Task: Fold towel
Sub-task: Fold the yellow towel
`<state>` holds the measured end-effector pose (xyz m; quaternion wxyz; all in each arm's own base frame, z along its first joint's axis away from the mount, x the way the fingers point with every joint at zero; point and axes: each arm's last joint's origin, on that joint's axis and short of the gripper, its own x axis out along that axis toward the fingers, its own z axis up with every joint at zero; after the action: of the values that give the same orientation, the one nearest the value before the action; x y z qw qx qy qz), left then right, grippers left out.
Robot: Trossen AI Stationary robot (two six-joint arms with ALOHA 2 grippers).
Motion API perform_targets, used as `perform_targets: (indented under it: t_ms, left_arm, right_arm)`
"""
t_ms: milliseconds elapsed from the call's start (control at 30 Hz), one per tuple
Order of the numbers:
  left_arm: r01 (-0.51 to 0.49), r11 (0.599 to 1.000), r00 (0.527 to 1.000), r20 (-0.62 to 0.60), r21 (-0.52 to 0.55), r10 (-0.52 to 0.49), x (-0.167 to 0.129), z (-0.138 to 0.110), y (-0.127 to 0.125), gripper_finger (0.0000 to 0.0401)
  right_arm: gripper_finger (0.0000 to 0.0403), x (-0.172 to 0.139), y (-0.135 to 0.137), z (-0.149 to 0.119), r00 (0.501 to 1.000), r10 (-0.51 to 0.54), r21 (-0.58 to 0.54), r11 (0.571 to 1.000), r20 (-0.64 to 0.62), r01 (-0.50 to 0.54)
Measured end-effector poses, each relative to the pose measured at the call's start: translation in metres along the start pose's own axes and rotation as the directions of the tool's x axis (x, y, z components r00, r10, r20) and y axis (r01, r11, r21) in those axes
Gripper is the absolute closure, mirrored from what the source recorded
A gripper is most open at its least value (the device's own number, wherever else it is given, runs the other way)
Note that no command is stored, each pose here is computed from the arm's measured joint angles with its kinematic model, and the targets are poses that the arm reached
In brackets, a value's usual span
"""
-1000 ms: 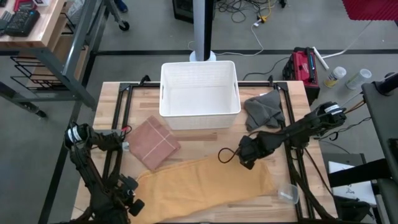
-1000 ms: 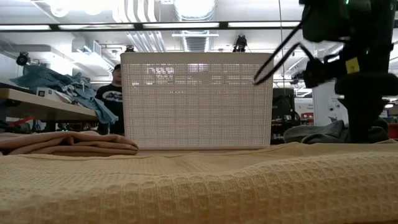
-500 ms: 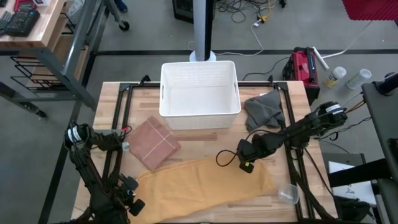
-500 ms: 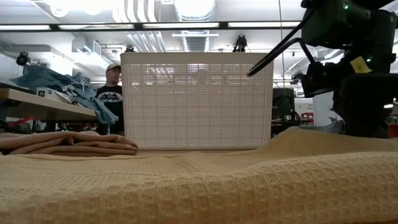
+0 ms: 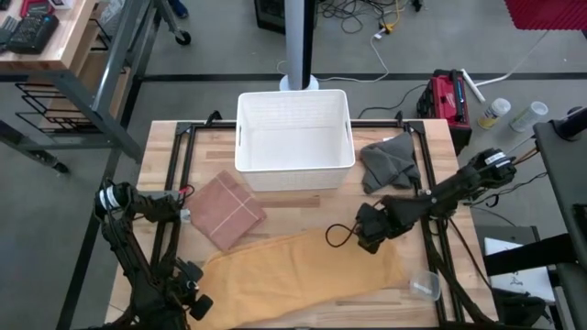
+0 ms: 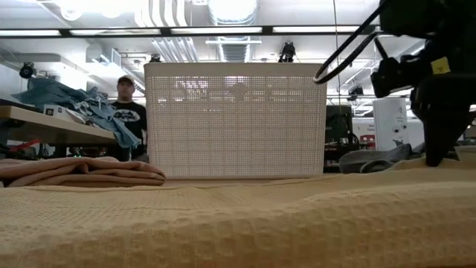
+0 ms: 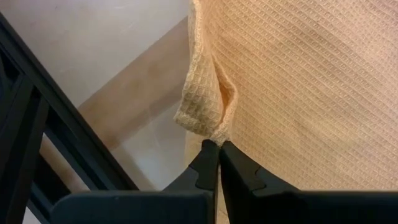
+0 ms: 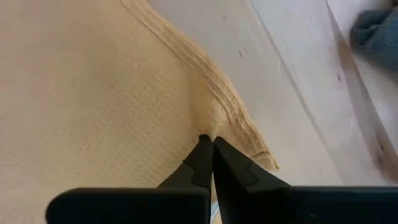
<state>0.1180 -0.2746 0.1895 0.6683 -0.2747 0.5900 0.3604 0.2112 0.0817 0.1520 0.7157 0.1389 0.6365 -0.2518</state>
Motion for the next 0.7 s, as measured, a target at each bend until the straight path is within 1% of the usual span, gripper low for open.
perform_targets:
  t_ms: [167,333,467,567,700]
  left_arm:
    - [0.003,1.0,1.0,-0.002,0.0,-0.003,0.0,-0.001,0.0,0.0401]
    - [0.003,1.0,1.0,-0.004,-0.001,-0.003,0.0,-0.001,0.0,0.0401]
    - [0.004,1.0,1.0,-0.005,-0.003,-0.004,0.0,-0.001,0.0,0.0401]
    - [0.005,1.0,1.0,-0.006,-0.003,-0.005,0.0,-0.001,0.0,0.0401]
    - [0.012,1.0,1.0,-0.01,0.003,-0.012,-0.001,-0.003,0.0,0.0401]
  right_arm:
    - [0.0402,-0.004,0.001,-0.008,0.998,-0.066,0.009,0.998,0.022,0.066]
    - [0.0393,-0.005,0.003,-0.011,0.997,-0.071,0.022,0.997,0.037,0.07]
    - [0.0367,-0.005,0.002,-0.011,0.996,-0.078,0.04,0.996,0.037,0.076]
    - [0.034,-0.006,0.0,-0.013,0.993,-0.111,0.06,0.992,0.04,0.108]
    - [0.0305,-0.007,0.002,-0.016,0.992,-0.116,0.086,0.99,0.045,0.112]
